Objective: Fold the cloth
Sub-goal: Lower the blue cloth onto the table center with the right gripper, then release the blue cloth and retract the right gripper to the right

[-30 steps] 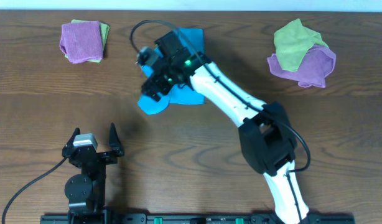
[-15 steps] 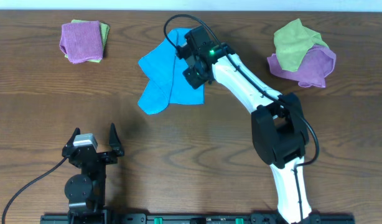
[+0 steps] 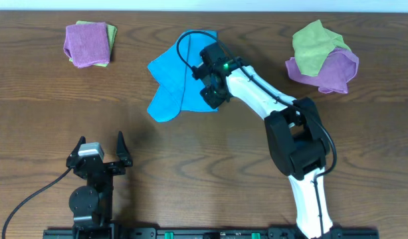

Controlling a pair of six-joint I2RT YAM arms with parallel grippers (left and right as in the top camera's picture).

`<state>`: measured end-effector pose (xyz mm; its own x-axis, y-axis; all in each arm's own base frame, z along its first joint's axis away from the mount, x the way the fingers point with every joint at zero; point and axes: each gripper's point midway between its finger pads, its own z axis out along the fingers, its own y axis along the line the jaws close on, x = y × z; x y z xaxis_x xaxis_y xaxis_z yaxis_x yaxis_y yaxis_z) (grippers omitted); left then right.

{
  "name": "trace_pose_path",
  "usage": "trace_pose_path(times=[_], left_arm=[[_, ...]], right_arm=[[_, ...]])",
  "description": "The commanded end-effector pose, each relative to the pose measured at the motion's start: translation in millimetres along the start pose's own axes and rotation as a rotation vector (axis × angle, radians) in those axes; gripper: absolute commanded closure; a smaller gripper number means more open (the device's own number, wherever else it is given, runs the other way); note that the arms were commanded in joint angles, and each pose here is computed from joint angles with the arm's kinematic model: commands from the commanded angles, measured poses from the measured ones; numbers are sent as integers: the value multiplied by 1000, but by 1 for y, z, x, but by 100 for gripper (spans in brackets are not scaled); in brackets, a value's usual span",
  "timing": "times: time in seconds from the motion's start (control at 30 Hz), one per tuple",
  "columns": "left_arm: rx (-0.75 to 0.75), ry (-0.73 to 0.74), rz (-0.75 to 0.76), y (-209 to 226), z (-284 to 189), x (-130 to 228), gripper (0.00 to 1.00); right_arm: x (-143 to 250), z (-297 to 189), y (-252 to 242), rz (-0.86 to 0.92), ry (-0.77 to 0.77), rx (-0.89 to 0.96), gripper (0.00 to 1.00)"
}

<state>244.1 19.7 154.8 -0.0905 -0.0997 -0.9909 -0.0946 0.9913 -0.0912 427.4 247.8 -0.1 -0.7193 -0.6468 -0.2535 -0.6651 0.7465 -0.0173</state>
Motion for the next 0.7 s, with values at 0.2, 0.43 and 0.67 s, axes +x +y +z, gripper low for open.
trace_pose_path(times=[0.2,0.43,0.67], left_arm=[[-12,60,-1,3,1,19,5],[-12,60,-1,3,1,19,5],[-12,60,-1,3,1,19,5]], right_arm=[[43,9,14,-27,150,-14,99],[89,-5,-3,44,339,51,99],[100,-33,-18,124,358,25,98]])
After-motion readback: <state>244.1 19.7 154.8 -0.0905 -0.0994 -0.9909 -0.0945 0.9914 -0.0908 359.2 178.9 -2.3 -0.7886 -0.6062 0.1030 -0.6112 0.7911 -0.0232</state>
